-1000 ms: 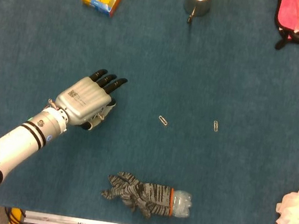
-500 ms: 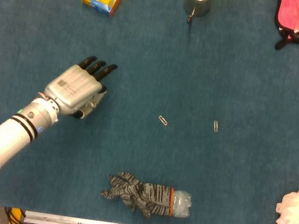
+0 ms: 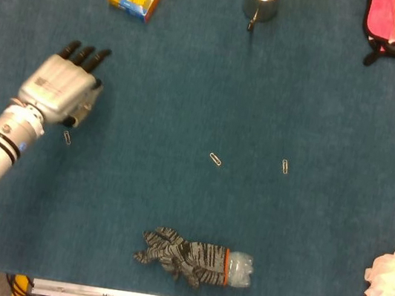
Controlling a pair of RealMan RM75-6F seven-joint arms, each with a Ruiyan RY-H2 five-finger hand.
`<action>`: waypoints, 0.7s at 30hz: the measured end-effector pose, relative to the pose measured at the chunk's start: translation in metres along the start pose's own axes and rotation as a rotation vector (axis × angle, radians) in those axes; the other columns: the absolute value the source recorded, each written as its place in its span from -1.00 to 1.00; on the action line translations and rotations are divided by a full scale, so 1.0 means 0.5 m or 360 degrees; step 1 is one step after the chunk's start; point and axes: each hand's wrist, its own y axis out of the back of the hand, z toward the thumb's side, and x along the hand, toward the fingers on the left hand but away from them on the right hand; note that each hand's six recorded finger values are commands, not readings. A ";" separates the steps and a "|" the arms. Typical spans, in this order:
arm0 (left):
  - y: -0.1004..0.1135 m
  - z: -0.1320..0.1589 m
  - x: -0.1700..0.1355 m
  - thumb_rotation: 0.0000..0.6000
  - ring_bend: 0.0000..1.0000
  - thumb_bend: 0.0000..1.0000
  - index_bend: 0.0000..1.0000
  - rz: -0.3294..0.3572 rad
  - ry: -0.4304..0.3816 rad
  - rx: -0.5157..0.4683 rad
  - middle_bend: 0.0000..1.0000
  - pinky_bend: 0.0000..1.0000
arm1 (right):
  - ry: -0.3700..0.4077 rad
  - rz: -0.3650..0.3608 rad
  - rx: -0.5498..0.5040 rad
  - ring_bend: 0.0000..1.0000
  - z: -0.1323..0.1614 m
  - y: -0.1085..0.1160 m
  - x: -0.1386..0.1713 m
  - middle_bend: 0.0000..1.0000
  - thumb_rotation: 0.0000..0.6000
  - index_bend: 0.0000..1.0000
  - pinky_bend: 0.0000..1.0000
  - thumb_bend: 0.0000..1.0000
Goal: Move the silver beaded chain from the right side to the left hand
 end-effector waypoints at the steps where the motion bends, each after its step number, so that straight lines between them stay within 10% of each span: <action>1: 0.003 -0.009 0.002 1.00 -1.00 -0.22 -0.13 0.0012 0.0022 0.0010 -1.00 -0.91 | -0.0001 0.0001 0.0000 -1.00 0.000 0.000 0.000 -0.91 1.00 -0.68 -1.00 -1.00; 8: 0.010 -0.063 0.006 1.00 -1.00 -0.74 -0.99 0.0019 0.0223 0.0120 -1.00 -0.91 | -0.0014 -0.0005 0.0003 -1.00 -0.005 0.004 0.003 -0.91 1.00 -0.68 -1.00 -1.00; 21: 0.038 -0.114 -0.082 1.00 -1.00 -0.81 -0.68 0.0159 0.0434 -0.0010 -0.99 -0.91 | -0.0040 -0.0006 -0.0004 -1.00 -0.022 0.010 0.019 -0.91 1.00 -0.68 -1.00 -1.00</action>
